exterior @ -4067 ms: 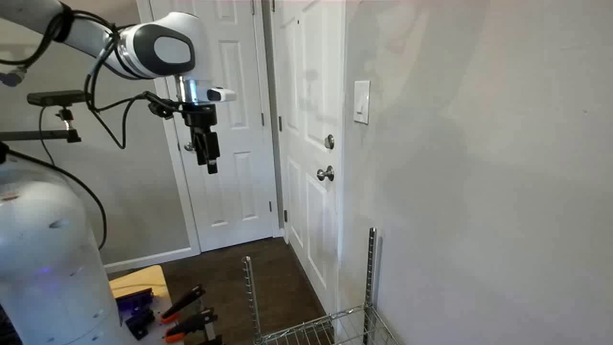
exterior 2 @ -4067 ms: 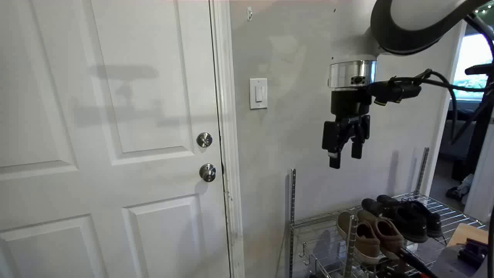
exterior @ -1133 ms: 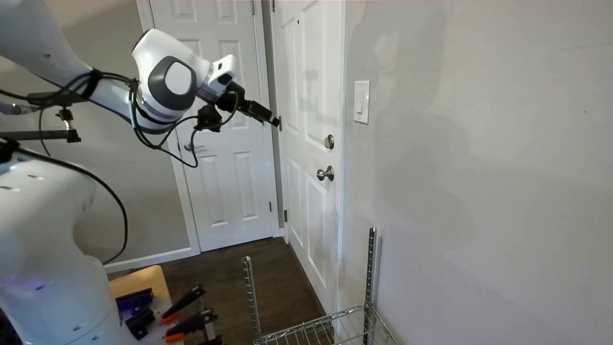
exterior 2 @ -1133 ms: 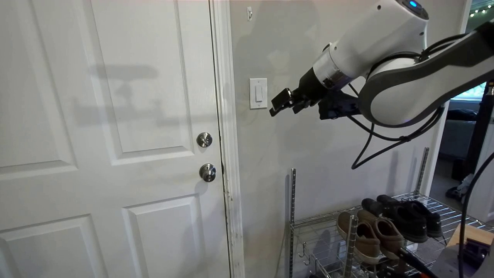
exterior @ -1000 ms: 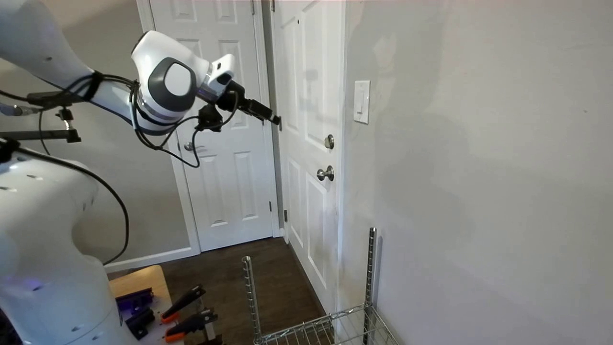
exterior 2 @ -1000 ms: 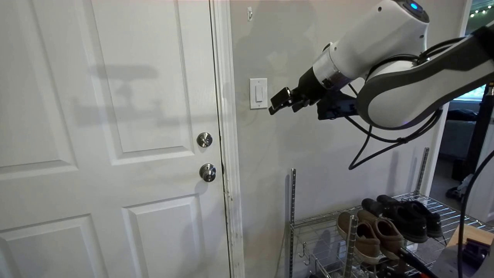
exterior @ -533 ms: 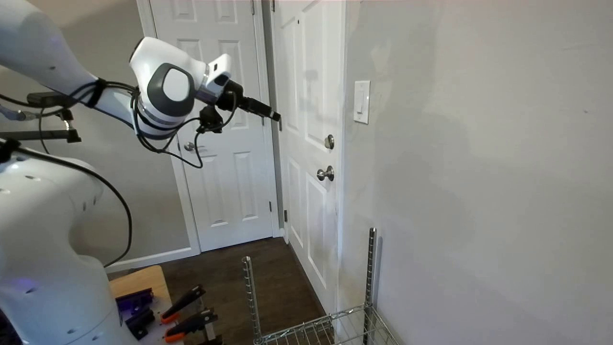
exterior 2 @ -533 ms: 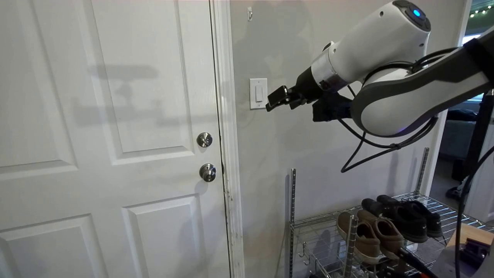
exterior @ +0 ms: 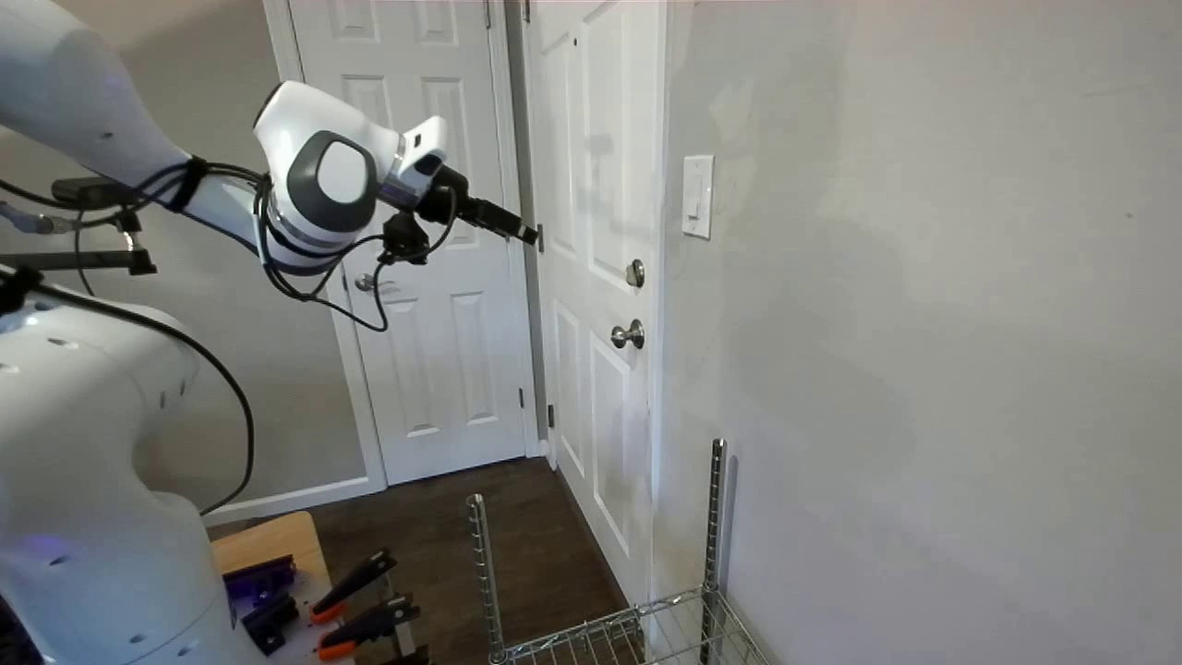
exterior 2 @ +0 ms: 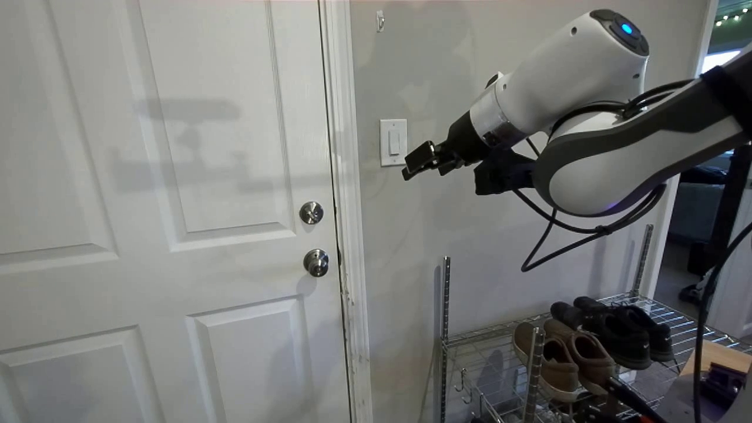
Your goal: Turn off the light switch
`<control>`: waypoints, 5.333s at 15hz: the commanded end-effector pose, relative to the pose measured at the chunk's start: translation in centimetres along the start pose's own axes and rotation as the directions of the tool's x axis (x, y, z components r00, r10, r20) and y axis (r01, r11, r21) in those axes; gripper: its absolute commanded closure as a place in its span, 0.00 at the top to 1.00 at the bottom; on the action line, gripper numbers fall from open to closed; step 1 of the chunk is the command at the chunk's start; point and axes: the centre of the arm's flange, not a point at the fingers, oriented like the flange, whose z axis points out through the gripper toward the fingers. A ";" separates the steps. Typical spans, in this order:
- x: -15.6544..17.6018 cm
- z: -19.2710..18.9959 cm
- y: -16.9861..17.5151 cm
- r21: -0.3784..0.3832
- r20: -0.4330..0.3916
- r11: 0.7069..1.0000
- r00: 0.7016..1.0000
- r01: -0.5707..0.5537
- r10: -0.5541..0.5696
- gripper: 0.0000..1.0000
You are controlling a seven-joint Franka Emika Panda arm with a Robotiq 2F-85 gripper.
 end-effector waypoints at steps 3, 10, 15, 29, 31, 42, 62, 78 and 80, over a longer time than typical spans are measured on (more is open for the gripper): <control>-0.2 0.1 3.0 -0.018 -0.014 0.999 0.999 -0.035 0.035 1.00; 0.7 0.9 6.6 -0.204 -0.085 0.969 0.989 -0.136 0.121 1.00; 0.4 2.1 7.0 -0.294 -0.035 0.952 0.996 -0.090 0.083 1.00; 1.6 4.2 4.4 -0.296 0.076 0.955 0.996 -0.027 0.052 1.00; 2.0 4.5 4.3 -0.292 0.100 0.956 0.993 -0.036 0.069 1.00; 4.9 6.5 4.7 -0.297 0.104 0.954 0.992 -0.041 0.076 1.00; 9.4 9.6 5.0 -0.271 -0.019 0.962 0.999 0.026 -0.032 1.00; 11.3 12.9 7.3 -0.264 -0.018 0.965 1.000 0.004 -0.009 1.00; 10.8 12.1 6.8 -0.294 -0.024 0.956 1.000 -0.017 0.010 1.00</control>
